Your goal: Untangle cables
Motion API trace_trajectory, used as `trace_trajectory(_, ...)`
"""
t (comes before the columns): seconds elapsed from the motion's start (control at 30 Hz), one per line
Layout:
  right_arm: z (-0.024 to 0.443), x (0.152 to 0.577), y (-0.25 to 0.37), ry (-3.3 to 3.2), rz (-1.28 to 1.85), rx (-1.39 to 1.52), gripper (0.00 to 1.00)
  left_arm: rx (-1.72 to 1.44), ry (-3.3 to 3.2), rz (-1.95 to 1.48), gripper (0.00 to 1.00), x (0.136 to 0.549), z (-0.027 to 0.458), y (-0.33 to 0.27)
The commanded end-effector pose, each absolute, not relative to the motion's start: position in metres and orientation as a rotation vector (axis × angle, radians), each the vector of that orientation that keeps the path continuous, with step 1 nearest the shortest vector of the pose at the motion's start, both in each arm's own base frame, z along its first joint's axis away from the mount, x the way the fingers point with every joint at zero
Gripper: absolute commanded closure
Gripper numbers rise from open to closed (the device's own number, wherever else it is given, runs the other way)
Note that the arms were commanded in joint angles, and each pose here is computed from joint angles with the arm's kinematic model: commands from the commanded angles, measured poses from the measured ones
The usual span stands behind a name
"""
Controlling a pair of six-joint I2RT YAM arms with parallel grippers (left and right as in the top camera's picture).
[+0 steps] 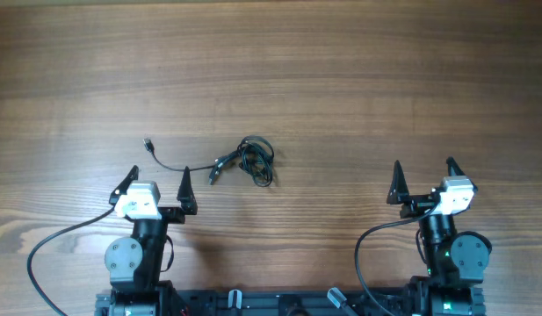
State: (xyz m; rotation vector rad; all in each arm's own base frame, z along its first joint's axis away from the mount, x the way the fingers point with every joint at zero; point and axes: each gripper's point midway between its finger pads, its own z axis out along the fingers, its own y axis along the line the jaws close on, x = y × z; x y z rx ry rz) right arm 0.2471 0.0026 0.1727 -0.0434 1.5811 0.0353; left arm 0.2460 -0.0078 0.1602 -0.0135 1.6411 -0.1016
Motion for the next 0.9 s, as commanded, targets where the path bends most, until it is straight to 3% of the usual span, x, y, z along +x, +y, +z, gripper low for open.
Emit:
trace_trajectory(0.0,0.1753,0.2468,0.0004,1.569,0.008,-0.046,0.00,0.000,1.643,-0.090,0.00,0.2460,0.1574,-0.0075)
trace_trajectory(0.87,0.1753,0.2468,0.0004,1.569,0.008,-0.046,0.00,-0.006,1.643,-0.084,0.00,0.2461,0.1573,-0.0062)
